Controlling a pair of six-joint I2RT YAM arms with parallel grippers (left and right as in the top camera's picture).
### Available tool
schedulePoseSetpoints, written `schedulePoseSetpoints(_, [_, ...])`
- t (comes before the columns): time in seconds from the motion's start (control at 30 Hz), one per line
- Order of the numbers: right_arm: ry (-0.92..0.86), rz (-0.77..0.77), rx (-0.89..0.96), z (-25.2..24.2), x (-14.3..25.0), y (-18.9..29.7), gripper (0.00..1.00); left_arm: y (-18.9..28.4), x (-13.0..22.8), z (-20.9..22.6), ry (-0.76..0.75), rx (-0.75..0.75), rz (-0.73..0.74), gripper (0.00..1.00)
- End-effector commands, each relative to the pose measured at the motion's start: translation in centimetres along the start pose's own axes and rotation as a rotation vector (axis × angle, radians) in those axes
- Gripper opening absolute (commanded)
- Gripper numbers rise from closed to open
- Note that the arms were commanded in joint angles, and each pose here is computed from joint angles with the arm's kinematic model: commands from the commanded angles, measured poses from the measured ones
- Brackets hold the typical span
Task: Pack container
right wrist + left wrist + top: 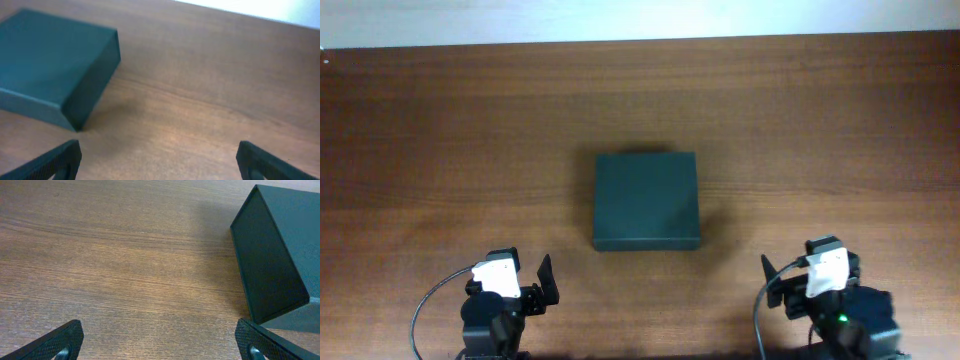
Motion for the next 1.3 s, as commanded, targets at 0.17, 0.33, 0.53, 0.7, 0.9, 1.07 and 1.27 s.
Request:
schedulePoseSetpoints(0.17, [-0.175,-0.006,0.081,-1.3,3.7,-2.7,0.99,0.0,0.0,0.2,0.016,-0.018,-0.008,0.99])
schedulePoseSetpoints(0.33, [-0.266,0.008,0.15,-2.3,4.8,-3.3,0.99,0.0,0.0,0.2,0.016,-0.018,-0.008,0.99])
schedulePoseSetpoints(0.53, [-0.291,0.042,0.195,-2.9,5.9,-3.9,0.99,0.0,0.0,0.2,0.016,-0.018,-0.008,0.99])
schedulePoseSetpoints(0.7, [-0.288,0.061,0.202,-3.0,6.2,-3.8,0.99,0.0,0.0,0.2,0.016,-0.018,-0.008,0.99])
schedulePoseSetpoints(0.9, [-0.288,0.06,0.198,-2.9,6.2,-3.8,0.99,0.0,0.0,0.2,0.016,-0.018,-0.008,0.99])
schedulePoseSetpoints(1.07, [-0.288,0.06,0.198,-2.9,6.2,-3.8,0.99,0.0,0.0,0.2,0.016,-0.018,-0.008,0.99])
schedulePoseSetpoints(1.27, [-0.288,0.06,0.198,-2.9,6.2,-3.8,0.99,0.0,0.0,0.2,0.016,-0.018,-0.008,0.99])
Point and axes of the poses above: each gripper's point midway between its finger pads, its own y axis back along the fingers, its own z axis along the line the jaws close on, x = y × z, the point moved 9 cm from there along y, back along the fingers, and after that the axes turned 10 degrees about -y, right-handed, at the moved point
